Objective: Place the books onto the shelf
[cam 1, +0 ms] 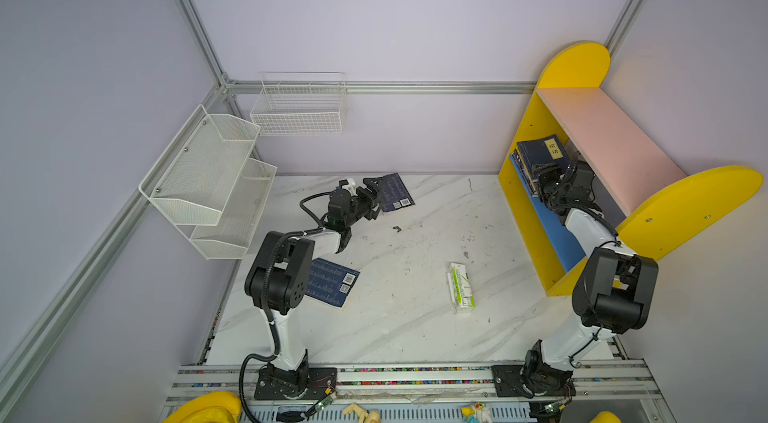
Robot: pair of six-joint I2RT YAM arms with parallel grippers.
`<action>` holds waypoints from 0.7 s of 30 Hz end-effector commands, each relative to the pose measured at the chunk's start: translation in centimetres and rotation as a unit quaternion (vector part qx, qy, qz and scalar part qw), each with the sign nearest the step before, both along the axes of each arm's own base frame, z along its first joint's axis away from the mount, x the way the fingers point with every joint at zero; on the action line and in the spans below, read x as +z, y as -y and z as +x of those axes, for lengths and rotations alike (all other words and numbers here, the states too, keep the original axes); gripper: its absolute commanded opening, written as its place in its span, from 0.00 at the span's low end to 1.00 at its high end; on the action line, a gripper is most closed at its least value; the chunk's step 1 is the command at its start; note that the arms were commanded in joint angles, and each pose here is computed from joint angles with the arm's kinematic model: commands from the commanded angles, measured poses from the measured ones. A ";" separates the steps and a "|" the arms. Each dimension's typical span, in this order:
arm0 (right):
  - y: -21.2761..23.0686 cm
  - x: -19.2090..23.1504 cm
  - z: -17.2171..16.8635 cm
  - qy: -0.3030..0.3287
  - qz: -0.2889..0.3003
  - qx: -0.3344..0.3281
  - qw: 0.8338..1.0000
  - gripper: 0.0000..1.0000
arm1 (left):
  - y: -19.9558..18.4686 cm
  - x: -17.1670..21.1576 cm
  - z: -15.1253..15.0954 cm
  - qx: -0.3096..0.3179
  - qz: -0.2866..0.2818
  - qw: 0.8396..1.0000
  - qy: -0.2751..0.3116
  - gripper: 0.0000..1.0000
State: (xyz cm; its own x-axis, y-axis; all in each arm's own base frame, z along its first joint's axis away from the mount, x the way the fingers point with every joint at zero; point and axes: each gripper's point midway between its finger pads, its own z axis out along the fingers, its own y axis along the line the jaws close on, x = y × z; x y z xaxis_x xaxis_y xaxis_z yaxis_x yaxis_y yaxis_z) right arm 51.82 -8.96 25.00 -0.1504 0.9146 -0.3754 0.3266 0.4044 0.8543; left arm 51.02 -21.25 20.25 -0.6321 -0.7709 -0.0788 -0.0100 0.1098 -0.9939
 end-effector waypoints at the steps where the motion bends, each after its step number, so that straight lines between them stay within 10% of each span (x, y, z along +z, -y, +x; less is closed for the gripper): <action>1: 0.4 10.5 -3.3 0.104 -0.041 -0.016 0.994 0.66 | -0.3 1.9 -0.7 -0.003 -0.003 1.000 0.030 1.00; 21: -1.6 6.8 -0.6 0.103 0.015 0.032 0.994 0.31 | -0.3 1.3 -0.8 -0.006 -0.003 1.000 0.024 1.00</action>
State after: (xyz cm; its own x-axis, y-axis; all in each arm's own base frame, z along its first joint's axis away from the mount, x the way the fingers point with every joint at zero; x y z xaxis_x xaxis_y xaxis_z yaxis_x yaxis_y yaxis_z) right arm 50.01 -7.05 30.09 -0.1448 0.9200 -0.3641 0.2008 0.3877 0.8997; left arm 50.95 -21.32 20.23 -0.6374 -0.7666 -0.0781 -0.0097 0.1094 -0.9940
